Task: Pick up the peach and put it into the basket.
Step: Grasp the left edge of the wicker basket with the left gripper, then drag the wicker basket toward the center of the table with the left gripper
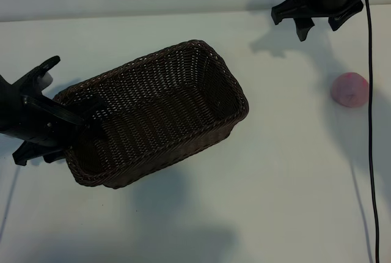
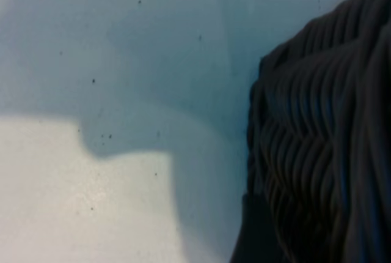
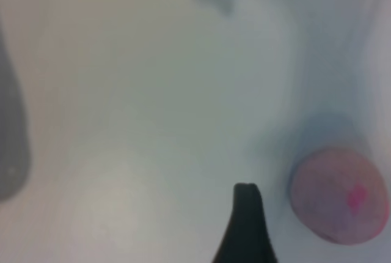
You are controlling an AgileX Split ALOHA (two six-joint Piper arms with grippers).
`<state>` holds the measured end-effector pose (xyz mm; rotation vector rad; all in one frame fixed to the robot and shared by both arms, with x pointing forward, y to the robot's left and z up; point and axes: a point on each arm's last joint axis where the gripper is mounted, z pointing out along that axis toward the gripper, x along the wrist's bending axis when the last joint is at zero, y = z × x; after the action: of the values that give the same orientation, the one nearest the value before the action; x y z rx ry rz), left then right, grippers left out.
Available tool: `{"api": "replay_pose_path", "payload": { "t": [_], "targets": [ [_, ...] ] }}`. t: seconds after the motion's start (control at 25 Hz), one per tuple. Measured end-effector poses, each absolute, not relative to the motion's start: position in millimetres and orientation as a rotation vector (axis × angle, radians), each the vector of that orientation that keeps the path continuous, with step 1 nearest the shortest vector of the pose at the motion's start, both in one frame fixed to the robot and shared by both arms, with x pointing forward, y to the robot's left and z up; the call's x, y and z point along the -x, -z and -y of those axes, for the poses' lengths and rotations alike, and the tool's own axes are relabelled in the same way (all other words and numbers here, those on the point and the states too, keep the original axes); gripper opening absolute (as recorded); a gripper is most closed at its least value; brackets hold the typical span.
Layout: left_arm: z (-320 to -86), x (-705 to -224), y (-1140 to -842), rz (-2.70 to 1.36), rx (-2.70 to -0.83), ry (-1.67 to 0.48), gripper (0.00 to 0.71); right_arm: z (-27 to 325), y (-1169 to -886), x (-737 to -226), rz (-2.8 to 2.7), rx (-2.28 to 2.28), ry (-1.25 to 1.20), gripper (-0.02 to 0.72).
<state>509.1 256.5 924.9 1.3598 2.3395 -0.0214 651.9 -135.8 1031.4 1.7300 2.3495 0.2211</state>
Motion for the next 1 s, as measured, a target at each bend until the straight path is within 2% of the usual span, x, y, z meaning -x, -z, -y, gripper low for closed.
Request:
{"api": "replay_pose_path", "payload": {
  "t": [0.12, 0.32, 0.36, 1.0],
  "targets": [
    [-256.2, -508.5, -919.8, -2.358, -1.375, 0.041, 0.466, 135.5, -1031.4, -651.8, -2.351, -1.733, -0.224, 0.544],
    [-256.0, -508.0, -914.4, -2.378, -1.390, 0.060, 0.309, 135.5, -1031.4, -651.8, -2.351, -1.733, -0.224, 0.544],
    [-256.0, -508.0, -914.4, -2.379, -1.389, 0.061, 0.300, 135.5, -1031.4, -651.8, -2.351, -1.733, -0.224, 0.544],
    [-254.4, -507.5, -931.2, -2.274, -1.423, 0.026, 0.285, 135.3, -1031.4, -651.7, -2.353, -1.734, -0.226, 0.544]
  ]
}}
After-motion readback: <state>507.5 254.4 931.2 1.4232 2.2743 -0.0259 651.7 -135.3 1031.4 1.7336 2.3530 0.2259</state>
